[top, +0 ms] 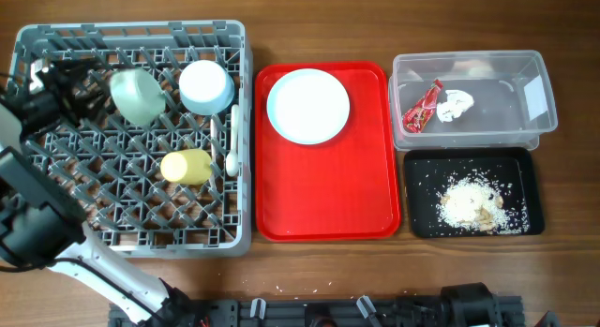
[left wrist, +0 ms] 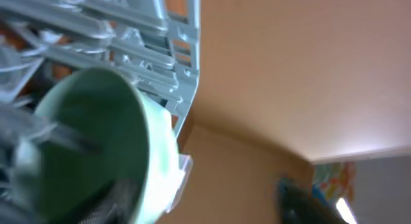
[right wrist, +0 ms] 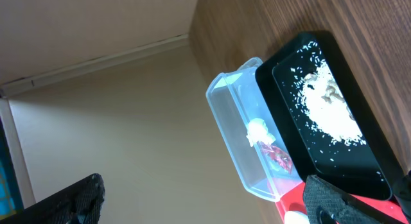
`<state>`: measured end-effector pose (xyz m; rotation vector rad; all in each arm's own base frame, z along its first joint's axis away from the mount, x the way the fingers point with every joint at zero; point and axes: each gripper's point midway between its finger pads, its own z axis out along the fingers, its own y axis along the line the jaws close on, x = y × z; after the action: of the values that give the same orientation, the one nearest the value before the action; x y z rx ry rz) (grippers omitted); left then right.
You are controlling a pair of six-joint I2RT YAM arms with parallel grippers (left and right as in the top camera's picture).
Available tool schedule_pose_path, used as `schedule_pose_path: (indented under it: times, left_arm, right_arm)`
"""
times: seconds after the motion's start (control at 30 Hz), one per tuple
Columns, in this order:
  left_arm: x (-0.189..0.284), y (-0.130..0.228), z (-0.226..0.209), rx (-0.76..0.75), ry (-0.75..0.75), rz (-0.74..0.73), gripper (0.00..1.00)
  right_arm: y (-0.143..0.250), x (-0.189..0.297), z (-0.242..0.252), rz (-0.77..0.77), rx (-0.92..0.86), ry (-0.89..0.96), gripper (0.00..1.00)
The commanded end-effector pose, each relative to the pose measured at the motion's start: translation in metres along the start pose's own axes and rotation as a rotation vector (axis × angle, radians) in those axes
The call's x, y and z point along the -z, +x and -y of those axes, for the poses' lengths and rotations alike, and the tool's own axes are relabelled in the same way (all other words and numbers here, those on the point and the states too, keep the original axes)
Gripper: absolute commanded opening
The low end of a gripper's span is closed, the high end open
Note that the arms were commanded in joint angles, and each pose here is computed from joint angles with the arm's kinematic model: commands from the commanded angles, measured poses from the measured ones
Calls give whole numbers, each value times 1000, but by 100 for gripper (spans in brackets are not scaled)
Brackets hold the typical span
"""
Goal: Sort waste into correct bins and load items into the dishwasher rack
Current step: 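Return the left gripper to the tray and grasp the light-blue plate rim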
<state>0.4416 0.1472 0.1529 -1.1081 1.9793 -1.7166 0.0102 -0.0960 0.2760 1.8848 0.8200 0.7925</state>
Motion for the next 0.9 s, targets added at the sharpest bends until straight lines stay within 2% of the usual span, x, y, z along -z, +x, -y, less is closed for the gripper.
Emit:
schedule_pose_path:
  times: [0.0,0.1,0.2,0.27,0.33,0.4,0.47,0.57,0.77,0.87]
  left_arm:
    - [33,8,29,-59,-60,116,87]
    - [54,25,67,-146,-96,213,99]
    - [72,53,109,-255,-131,319,98]
    - [81,73,131,-342,-175,399,87]
    - [84,96,144,-410,-255,481,71]
    - [73,120,150,-507,-331,496,61]
    - [42,147,140,-591,-471,462,60]
    - [3,163,110,-659,-683,427,60]
    - [-130,244,64,-874,-735,39,59]
    - [-191,278,26,-956,-772,-95,61]
  right_arm:
    - [-2,0,0,6,-10,-9,100]
    - [-2,0,0,7,-10,-9,100]
    - [-2,0,0,7,-11,-9,100]
    - [-2,0,0,7,-11,-9,100]
    - [-2,0,0,7,-10,-9,100]
    - [-2,0,0,7,-10,-9,100]
    - [-2,0,0,7,-11,-9,100]
    - [-2,0,0,7,-10,-9,100]
    - [-2,0,0,7,-11,-9,100]
    - [-2,0,0,7,-11,-9,100]
